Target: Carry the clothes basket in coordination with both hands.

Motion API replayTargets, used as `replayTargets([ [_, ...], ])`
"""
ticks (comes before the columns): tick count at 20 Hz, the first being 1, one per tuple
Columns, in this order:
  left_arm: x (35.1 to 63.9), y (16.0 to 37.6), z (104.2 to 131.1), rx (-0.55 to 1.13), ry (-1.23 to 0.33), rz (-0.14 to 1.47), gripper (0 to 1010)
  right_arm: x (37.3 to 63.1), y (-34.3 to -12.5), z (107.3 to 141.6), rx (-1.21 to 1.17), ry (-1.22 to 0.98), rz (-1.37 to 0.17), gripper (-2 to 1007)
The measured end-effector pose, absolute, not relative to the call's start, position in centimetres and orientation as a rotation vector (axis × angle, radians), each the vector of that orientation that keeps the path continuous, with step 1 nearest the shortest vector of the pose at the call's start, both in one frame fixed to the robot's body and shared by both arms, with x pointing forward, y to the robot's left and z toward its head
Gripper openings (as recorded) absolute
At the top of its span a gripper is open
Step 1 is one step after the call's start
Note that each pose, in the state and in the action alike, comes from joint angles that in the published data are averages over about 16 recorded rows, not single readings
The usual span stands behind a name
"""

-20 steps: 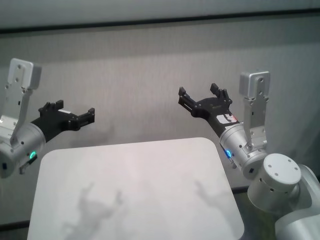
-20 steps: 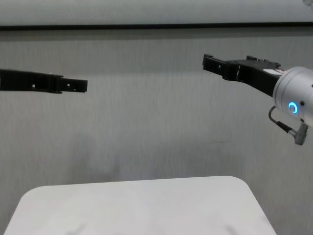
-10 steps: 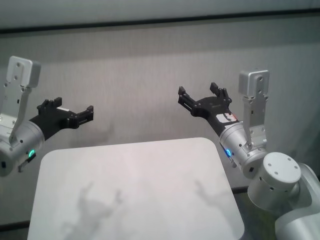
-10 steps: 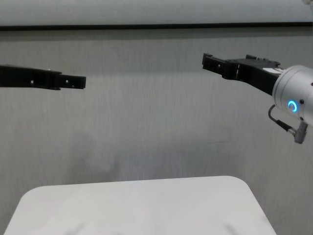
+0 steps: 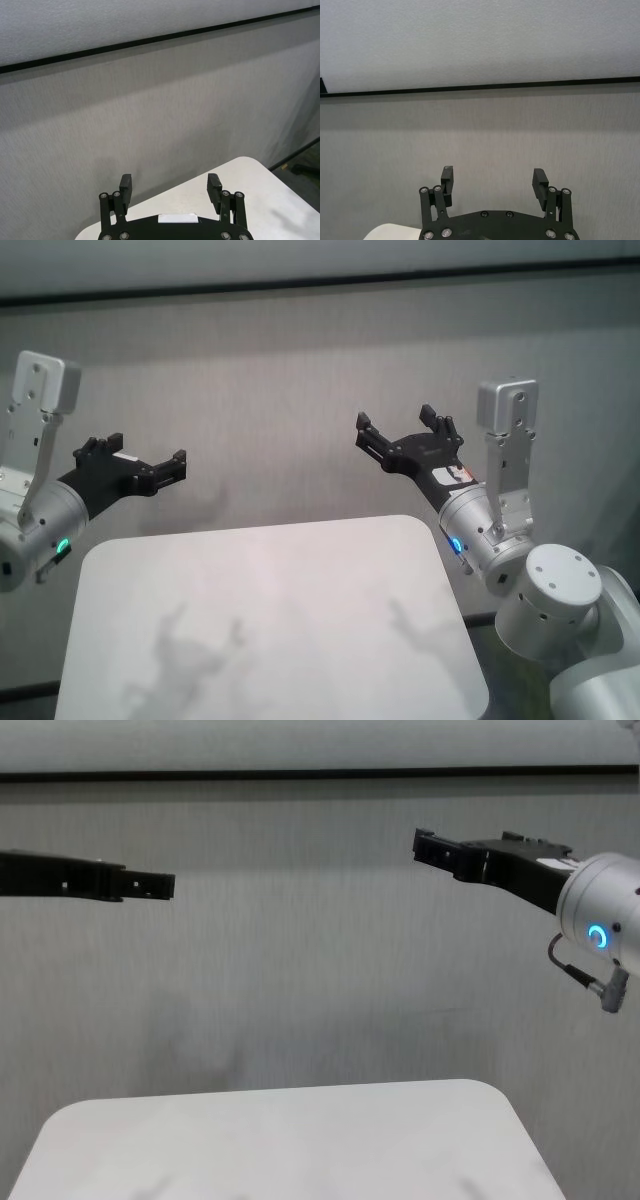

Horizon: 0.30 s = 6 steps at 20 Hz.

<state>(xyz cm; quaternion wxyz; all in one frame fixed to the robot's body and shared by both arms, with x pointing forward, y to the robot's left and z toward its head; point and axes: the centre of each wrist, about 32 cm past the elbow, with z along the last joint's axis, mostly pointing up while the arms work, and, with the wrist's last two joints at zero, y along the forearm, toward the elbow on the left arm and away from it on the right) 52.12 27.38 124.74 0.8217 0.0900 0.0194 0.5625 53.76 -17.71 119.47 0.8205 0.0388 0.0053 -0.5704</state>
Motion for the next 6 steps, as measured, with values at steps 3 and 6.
replayTargets([
  [3,52.12,27.38,124.74,0.192,0.041,1.197,1002,53.77,-17.71,119.47,0.082,0.011,-1.214,1003],
  [6,52.12,27.38,124.75,0.192,0.040,1.198,1002,53.77,-17.71,119.47,0.082,0.011,-1.214,1003],
])
